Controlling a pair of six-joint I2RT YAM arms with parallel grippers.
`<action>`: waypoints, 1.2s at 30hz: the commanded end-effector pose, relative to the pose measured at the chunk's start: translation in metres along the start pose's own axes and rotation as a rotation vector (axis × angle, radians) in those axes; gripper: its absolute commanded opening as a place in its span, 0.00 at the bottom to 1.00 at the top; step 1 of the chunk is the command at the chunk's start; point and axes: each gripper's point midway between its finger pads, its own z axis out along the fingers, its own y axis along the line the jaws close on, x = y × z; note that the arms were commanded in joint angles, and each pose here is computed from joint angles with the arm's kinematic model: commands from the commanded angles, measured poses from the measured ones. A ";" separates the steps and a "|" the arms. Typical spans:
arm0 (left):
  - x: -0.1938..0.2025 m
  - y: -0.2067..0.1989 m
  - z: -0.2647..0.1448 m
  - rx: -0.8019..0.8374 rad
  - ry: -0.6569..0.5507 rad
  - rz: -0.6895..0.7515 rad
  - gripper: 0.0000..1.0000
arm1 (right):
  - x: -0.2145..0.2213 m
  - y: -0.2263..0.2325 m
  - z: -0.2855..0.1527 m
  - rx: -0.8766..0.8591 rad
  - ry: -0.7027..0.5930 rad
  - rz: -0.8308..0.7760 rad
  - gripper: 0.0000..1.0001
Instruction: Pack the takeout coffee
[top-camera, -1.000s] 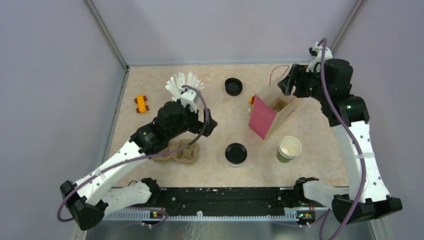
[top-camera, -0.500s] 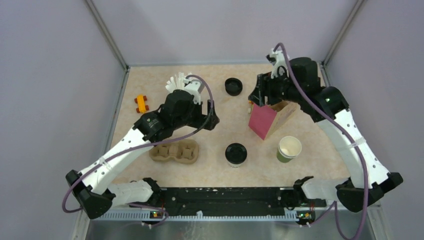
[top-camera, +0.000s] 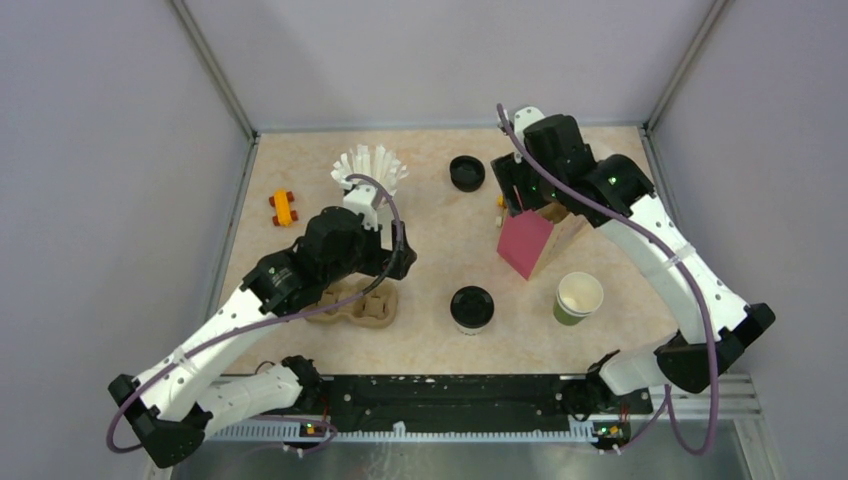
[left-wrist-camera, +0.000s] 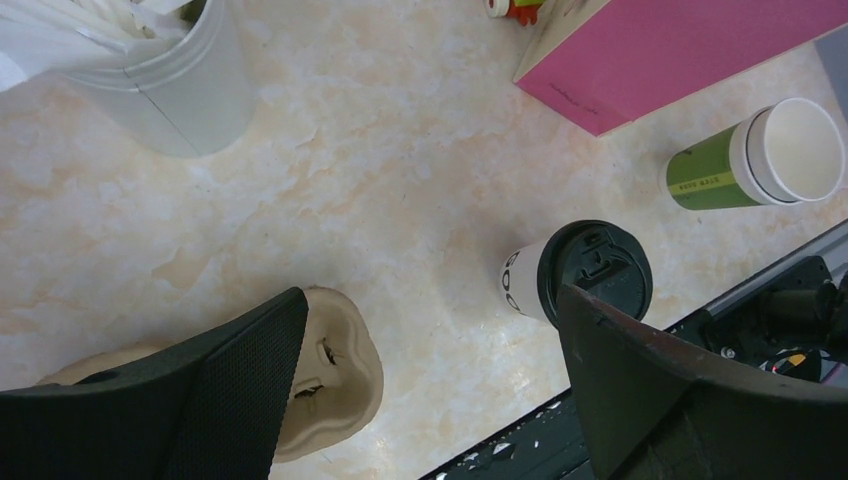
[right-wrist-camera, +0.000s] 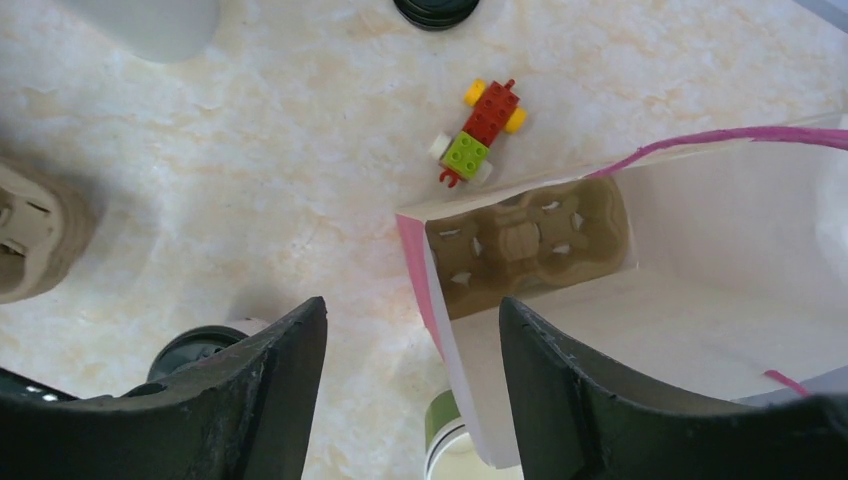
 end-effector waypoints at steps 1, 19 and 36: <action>-0.002 0.005 0.004 -0.038 -0.022 -0.063 0.99 | 0.024 -0.016 -0.001 0.074 0.067 -0.066 0.62; -0.027 0.002 0.000 -0.072 -0.053 -0.103 0.99 | 0.028 0.048 0.003 -0.226 0.145 0.116 0.08; -0.036 0.006 -0.004 -0.085 -0.096 -0.070 0.99 | -0.027 0.088 0.026 -0.315 -0.016 0.469 0.00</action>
